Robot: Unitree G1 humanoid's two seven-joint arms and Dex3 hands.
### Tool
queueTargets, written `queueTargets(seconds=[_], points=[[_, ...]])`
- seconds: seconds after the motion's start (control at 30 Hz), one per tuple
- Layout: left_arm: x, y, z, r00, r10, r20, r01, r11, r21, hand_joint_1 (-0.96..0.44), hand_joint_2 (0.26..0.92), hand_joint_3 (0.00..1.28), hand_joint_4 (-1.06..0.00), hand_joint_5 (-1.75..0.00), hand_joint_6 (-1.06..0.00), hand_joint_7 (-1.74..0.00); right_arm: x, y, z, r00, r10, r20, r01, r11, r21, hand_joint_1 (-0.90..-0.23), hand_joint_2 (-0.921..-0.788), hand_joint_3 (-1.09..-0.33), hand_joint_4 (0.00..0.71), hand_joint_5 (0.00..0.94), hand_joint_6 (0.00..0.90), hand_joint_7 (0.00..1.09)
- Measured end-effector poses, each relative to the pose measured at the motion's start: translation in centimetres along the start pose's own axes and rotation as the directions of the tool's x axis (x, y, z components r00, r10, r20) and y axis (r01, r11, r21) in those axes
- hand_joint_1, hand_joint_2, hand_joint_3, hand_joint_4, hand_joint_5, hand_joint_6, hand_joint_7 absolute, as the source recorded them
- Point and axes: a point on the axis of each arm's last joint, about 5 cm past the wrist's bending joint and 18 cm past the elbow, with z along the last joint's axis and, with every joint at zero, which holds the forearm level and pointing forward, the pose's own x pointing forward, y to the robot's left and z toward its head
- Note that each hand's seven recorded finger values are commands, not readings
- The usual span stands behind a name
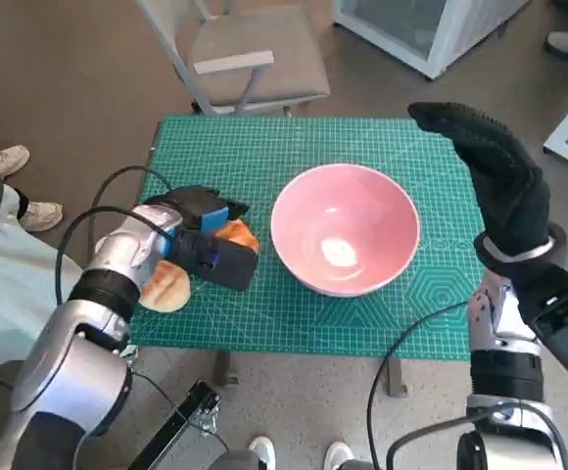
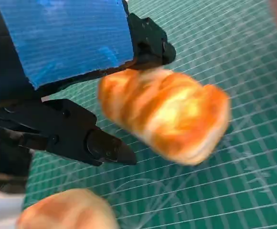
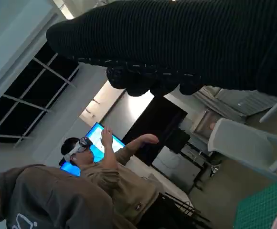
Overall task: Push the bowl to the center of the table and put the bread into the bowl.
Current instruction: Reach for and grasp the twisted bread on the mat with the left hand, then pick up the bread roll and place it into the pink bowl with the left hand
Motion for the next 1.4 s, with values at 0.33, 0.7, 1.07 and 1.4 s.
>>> queueTargets(seconds=[0.33,0.7,1.07,1.4], points=[[-0.1,-0.4,0.0,0.998,0.043,0.054,-0.045,0.999,0.026,0.0,0.92,0.15,-0.58,-1.27,-0.56,-1.21,-0.22,0.0,0.1,1.0,-0.003,0.0,0.003,1.0,-0.004,-0.664,-0.921,-0.709,0.284,0.004,-0.001,0.67],[-0.7,-0.1,-1.4,0.998,0.063,0.03,-0.062,0.997,-0.041,0.0,0.921,0.15,-0.56,-1.22,-0.57,-1.3,-0.25,-0.1,0.2,1.0,-0.006,-0.001,0.006,1.0,-0.004,-0.664,-0.921,-0.708,0.283,0.002,-0.001,0.65],[-3.2,3.9,-4.0,0.971,0.24,-0.003,-0.236,0.956,-0.175,0.0,0.921,0.14,-0.6,-1.19,-0.57,-1.3,-0.24,0.0,0.2,1.0,-0.008,-0.001,0.008,1.0,-0.003,-0.664,-0.921,-0.707,0.28,0.0,-0.001,0.65],[-6.1,8.7,-4.4,0.845,0.531,0.069,-0.506,0.834,-0.219,0.0,0.92,0.11,-0.63,-1.21,-0.59,-1.22,-0.38,0.0,0.0,1.0,-0.012,-0.01,0.012,1.0,0.002,-0.657,-0.921,-0.708,0.28,0.0,-0.001,0.65]])
